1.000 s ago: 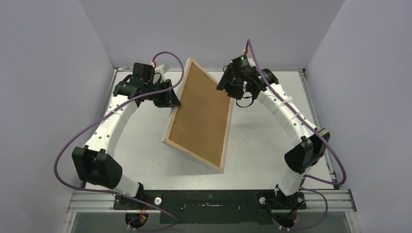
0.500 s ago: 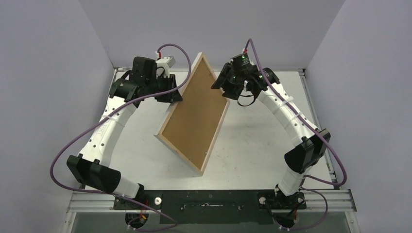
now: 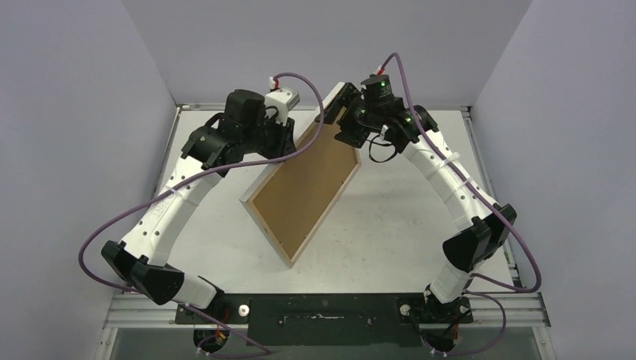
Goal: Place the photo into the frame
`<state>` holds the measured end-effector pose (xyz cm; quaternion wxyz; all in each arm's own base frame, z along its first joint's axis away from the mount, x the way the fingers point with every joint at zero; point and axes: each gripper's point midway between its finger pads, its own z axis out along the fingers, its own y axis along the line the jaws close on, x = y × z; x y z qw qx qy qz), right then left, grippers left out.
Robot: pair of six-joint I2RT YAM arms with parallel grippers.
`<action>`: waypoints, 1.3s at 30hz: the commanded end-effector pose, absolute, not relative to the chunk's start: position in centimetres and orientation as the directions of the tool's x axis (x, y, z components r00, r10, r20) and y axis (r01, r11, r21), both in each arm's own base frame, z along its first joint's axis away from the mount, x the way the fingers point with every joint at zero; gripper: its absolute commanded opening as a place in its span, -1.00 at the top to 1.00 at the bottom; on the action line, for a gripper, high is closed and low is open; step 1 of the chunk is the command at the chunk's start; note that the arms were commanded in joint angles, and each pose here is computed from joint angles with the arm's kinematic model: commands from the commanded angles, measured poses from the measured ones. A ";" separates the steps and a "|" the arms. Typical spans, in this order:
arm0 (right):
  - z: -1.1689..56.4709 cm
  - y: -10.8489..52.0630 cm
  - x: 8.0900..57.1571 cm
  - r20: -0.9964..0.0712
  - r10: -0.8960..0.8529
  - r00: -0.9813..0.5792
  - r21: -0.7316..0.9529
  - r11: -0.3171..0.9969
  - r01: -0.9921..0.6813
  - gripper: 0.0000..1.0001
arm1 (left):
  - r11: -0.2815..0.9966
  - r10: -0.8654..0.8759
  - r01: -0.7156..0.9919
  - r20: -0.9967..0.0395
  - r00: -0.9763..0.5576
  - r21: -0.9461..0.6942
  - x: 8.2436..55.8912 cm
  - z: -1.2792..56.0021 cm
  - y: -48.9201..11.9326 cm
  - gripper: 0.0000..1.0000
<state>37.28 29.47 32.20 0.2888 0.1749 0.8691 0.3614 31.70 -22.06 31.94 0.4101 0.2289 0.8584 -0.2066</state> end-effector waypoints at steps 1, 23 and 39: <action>37.9 29.3 36.4 -0.380 0.572 -0.727 0.817 0.576 0.025 -0.46 | 0.798 0.254 0.603 -0.916 -0.310 0.017 32.7 37.8 -22.7 1.00; 34.8 26.8 33.4 -0.254 0.599 -0.759 0.717 0.644 0.268 -0.43 | 0.715 0.252 0.698 -0.946 -0.205 0.039 29.5 37.7 -27.9 1.00; 32.5 26.8 33.8 -0.218 0.633 -0.743 0.658 0.658 0.367 -0.10 | 0.689 0.258 0.725 -0.943 -0.208 0.028 28.5 36.0 -29.2 1.00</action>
